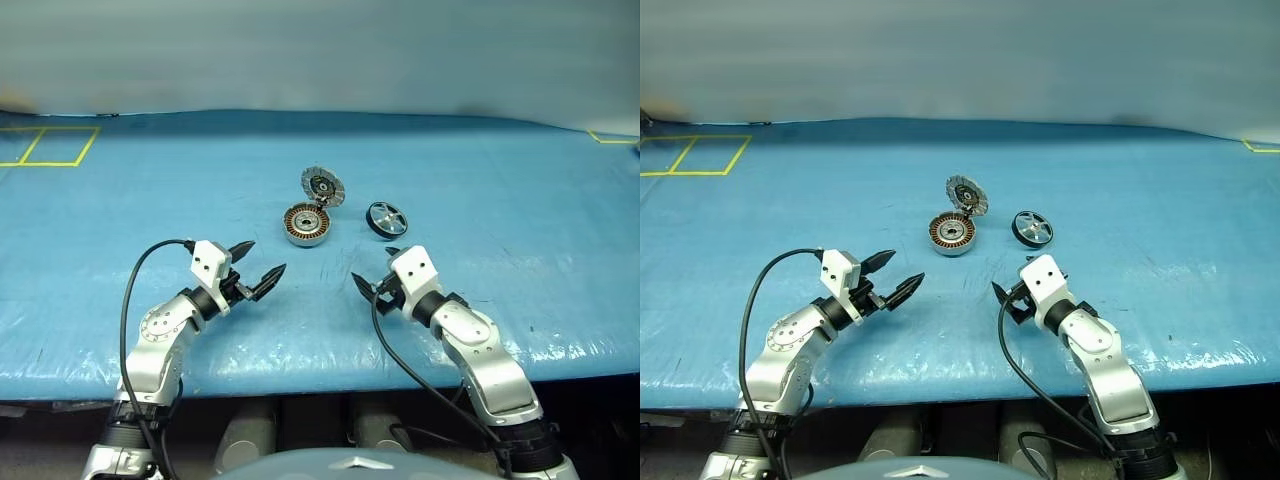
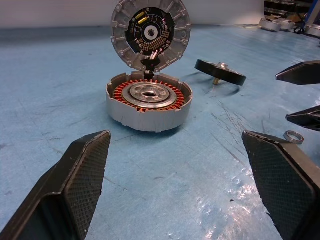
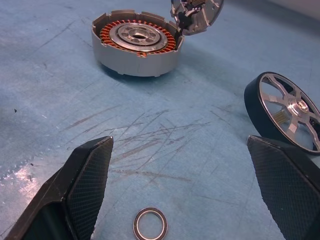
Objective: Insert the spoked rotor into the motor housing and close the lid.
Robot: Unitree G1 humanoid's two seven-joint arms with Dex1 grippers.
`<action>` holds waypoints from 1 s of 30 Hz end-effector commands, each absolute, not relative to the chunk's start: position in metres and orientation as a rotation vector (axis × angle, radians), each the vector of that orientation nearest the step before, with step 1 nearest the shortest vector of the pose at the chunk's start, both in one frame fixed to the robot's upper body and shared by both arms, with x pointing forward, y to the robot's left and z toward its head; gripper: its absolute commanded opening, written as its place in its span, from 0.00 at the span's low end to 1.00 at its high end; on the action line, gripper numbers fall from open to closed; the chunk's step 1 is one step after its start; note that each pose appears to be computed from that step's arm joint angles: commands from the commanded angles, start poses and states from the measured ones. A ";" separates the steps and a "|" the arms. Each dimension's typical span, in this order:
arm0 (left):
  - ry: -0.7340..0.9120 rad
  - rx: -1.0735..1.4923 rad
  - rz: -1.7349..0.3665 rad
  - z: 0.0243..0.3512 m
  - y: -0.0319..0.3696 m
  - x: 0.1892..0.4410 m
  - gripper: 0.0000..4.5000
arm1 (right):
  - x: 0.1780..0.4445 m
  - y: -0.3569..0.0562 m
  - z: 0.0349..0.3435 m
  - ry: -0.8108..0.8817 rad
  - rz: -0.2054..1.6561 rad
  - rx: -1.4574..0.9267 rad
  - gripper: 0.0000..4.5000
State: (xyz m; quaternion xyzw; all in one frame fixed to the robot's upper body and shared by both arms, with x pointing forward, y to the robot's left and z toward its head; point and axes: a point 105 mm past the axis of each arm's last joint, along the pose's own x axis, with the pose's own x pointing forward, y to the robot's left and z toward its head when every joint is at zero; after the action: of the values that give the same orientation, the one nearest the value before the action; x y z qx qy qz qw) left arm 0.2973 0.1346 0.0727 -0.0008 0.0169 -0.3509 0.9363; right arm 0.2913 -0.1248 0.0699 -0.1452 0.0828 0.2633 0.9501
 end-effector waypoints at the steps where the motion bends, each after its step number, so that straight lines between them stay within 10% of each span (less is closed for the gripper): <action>1: -0.016 0.022 -0.719 0.085 0.134 0.298 0.99 | 0.293 -0.123 0.089 0.090 0.539 -0.317 1.00; 30: 0.005 0.043 -0.710 0.081 0.135 0.298 0.99 | 0.292 -0.118 0.090 0.091 0.566 -0.307 1.00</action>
State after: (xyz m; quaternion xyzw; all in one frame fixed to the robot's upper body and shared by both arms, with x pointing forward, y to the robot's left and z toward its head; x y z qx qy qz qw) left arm 0.2976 0.1351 0.0715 0.0085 0.0198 -0.3488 0.9370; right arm 0.2920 -0.1231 0.0731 -0.1483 0.0764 0.2714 0.9479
